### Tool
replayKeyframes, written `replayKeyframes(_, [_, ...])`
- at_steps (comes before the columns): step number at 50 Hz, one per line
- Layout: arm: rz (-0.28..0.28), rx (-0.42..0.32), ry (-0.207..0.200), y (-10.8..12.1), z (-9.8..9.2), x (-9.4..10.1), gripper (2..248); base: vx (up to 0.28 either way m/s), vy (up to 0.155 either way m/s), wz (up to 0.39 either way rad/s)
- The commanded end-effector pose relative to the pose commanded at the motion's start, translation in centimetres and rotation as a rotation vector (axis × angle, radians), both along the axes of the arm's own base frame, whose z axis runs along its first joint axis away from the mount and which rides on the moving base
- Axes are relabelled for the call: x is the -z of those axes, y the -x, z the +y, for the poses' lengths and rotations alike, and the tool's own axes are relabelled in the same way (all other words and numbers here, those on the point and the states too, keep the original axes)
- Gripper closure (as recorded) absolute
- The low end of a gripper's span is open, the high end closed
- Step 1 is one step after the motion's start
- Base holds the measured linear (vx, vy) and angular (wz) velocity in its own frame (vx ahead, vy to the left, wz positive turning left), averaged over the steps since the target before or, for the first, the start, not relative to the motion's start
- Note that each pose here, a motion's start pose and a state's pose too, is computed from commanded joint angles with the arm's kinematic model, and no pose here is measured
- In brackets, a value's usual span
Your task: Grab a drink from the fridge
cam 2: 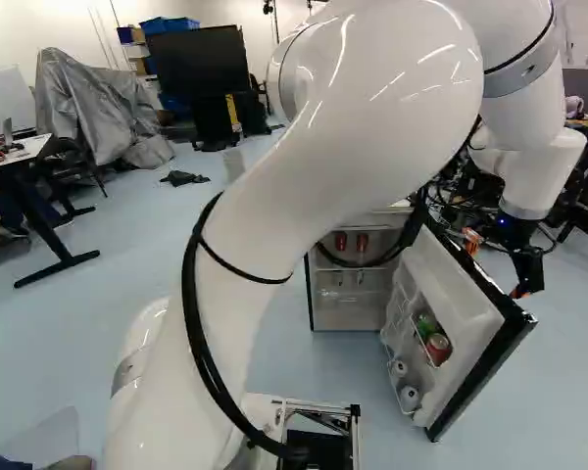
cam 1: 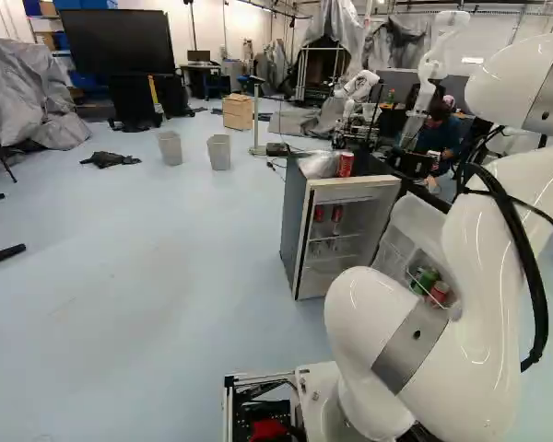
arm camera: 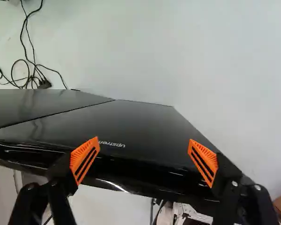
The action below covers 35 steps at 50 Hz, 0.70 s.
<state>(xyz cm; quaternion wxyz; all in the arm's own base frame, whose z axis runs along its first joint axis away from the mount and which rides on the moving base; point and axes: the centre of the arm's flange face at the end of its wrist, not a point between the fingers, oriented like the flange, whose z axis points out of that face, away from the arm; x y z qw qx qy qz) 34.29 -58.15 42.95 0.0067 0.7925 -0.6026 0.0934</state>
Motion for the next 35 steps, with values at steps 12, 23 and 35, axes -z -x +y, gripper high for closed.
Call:
replayKeyframes(12, [0.009, -0.001, -0.016, 0.7, 1.4, 0.0, 3, 0.0, 0.0, 0.0])
replayKeyframes(23, [0.018, -0.004, -0.031, 1.4, 2.8, 0.0, 3, 0.0, 0.0, 0.0])
replayKeyframes(35, [0.034, -0.017, -0.043, 2.0, 4.6, 0.0, 3, 0.0, 0.0, 0.0])
